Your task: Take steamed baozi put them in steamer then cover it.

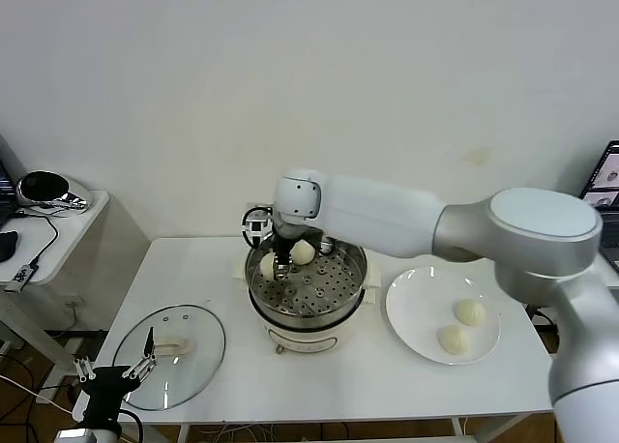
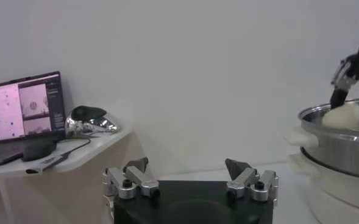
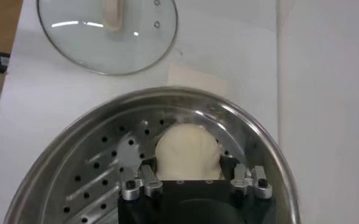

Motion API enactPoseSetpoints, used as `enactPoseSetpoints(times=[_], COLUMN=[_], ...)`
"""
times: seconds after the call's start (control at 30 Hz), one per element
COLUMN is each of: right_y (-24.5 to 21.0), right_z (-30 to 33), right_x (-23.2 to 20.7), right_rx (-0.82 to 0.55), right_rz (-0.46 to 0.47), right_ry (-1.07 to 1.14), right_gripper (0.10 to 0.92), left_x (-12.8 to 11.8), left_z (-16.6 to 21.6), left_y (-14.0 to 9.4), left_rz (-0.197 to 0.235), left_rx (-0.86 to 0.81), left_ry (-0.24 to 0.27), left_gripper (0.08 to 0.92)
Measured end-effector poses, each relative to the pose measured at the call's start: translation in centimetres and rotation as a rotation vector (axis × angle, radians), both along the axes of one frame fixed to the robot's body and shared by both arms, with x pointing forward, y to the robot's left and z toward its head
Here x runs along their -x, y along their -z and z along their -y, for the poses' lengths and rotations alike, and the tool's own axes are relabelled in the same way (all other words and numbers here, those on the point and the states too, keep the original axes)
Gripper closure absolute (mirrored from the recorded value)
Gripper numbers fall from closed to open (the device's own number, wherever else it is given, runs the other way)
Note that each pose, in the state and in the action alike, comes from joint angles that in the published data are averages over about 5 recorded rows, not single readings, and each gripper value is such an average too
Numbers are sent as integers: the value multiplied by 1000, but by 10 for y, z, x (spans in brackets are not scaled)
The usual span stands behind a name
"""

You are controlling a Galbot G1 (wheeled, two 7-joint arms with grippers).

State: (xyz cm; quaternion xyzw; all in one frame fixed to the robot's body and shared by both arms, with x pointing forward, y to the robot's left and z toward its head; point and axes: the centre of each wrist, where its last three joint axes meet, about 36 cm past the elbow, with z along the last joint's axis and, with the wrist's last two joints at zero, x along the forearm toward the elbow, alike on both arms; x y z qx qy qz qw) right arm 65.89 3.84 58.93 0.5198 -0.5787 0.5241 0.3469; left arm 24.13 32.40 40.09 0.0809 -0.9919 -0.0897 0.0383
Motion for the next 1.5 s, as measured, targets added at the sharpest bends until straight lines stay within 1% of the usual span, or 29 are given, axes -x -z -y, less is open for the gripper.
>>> enactPoseSetpoints(times=[0.07, 0.13, 0.37, 0.47, 0.7, 0.9, 1.1, 1.3, 1.5], right_y=[4, 7, 7, -3, -43, -80, -97, -93, -68], right_z=[-2, -3, -2, 4, 38, 95, 167, 246, 319], right_x=[0, -1, -4, -6, -5, 2, 15, 33, 52], right_rx=[4, 8, 8, 12, 33, 65, 90, 127, 168], right_rz=[-2, -2, -1, 0, 1, 14, 11, 3, -4], right_ry=[3, 7, 1, -13, -58, -86, -100, -98, -71], right_gripper=[381, 360, 217, 202, 200, 200, 200, 200, 200], left_x=[0, 0, 0, 0, 0, 0, 2, 3, 5], left_z=[0, 0, 1, 0, -1, -1, -2, -2, -1], left_y=[0, 0, 0, 0, 2, 1, 0, -1, 1], left_rz=[1, 1, 2, 2, -1, -1, -5, -5, -11], left_rx=[1, 1, 3, 2, -1, -3, -12, -15, -14], left_ry=[0, 0, -2, -2, -1, 4, 9, 11, 8], left_gripper=[177, 177, 177, 177, 177, 177, 177, 177, 177])
